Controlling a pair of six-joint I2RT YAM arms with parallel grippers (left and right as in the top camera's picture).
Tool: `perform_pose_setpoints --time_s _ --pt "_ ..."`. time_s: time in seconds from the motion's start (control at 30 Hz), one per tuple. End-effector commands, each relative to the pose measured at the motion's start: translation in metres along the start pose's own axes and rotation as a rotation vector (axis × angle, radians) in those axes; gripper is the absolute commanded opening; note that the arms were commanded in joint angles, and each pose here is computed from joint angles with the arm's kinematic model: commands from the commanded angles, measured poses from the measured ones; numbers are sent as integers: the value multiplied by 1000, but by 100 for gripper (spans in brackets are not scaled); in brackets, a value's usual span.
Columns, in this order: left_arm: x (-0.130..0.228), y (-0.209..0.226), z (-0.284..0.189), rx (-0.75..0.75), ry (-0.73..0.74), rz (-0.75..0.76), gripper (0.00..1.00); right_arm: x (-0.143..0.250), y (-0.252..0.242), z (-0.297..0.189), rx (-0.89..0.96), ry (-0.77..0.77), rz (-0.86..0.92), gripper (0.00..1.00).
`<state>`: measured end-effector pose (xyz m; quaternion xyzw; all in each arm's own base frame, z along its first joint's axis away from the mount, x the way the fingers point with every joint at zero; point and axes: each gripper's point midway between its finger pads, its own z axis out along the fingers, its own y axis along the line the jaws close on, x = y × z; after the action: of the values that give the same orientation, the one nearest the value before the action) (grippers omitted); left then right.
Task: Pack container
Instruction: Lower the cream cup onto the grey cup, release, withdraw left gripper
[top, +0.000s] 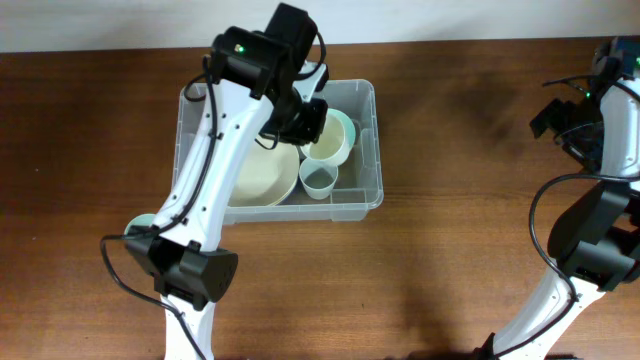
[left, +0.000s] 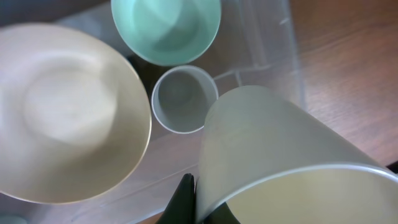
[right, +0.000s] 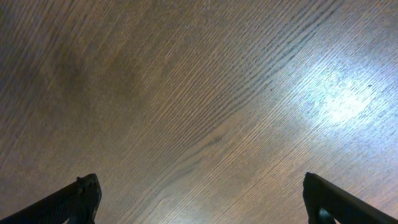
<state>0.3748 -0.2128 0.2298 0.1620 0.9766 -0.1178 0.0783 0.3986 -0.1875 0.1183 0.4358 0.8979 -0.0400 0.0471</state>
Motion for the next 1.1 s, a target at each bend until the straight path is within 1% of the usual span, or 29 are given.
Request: perform_pose_setpoints --time_s 0.0,0.23,0.47,0.7,0.83,1.07 --pt "6 7 17 -15 52 -19 1 0 0 -6 -4 -12 3 99" --pt "14 14 46 -26 113 -29 1 0 0 -6 -4 -12 3 99" --pt "21 28 65 -84 147 -33 1 0 0 -6 -4 -12 3 99" --pt "13 33 77 -98 118 -32 1 0 0 -6 -5 -12 3 99" --pt "8 46 76 -161 92 -53 1 0 0 -6 -4 -12 3 99" --pt "4 48 78 -163 82 -56 1 0 0 -6 -5 -12 3 99"
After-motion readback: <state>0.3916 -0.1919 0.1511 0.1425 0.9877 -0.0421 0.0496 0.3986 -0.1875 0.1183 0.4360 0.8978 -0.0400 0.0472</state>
